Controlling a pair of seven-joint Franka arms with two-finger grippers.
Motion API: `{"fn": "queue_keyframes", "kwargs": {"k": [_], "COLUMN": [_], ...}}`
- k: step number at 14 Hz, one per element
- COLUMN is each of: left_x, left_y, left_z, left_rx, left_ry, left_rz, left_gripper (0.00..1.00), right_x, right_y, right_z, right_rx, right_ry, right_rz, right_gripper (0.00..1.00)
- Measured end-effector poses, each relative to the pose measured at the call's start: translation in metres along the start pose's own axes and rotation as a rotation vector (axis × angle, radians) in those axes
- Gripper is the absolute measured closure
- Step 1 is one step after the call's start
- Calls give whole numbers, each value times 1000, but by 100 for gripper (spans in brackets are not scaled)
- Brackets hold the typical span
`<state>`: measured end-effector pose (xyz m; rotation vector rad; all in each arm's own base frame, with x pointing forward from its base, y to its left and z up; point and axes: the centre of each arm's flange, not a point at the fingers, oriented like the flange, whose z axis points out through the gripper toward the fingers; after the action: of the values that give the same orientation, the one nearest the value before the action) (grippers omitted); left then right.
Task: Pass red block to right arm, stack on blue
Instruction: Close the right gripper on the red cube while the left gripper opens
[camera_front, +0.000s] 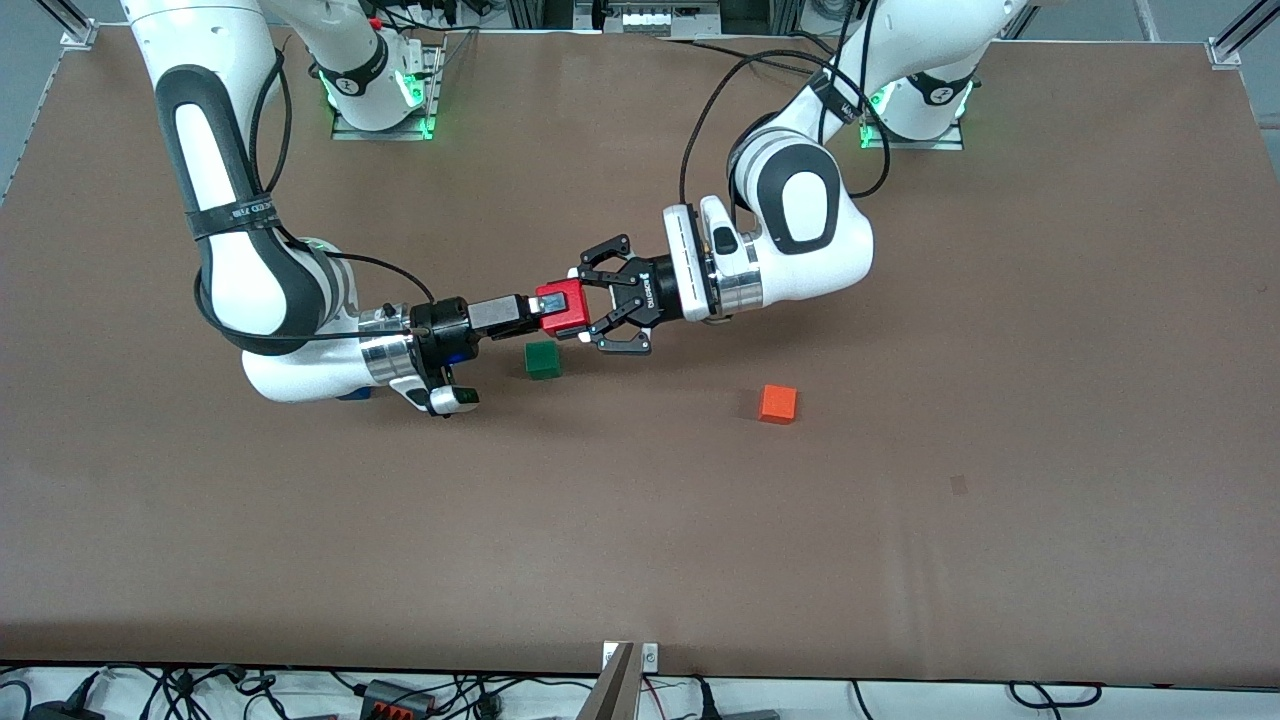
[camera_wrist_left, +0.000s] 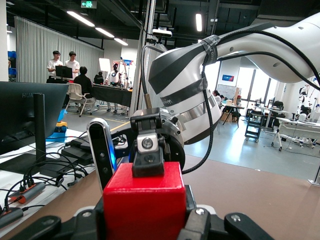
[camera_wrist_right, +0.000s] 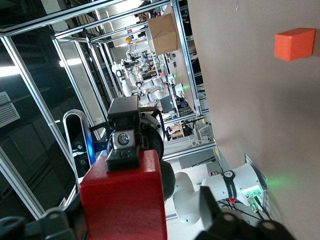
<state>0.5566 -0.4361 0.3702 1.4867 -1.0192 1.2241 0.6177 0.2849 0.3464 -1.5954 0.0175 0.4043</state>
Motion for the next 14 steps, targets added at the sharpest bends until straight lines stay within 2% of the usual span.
{"fn": "queue_keyframes", "kwargs": {"k": [6, 8, 14], "left_x": [0, -2, 0], "left_y": [-1, -2, -3], "left_z": [-1, -1, -1], "left_rx": [3, 7, 9], "left_ry": [-1, -3, 1], "left_rz": [4, -5, -3], "left_gripper": [44, 44, 44], "right_x": [2, 3, 4], "right_y": [-5, -9, -12], "right_z": [-1, -2, -2], "right_rx": [-2, 3, 3], "right_ry": [10, 13, 14], "right_rz": [-11, -23, -35], "right_gripper": [22, 41, 43]}}
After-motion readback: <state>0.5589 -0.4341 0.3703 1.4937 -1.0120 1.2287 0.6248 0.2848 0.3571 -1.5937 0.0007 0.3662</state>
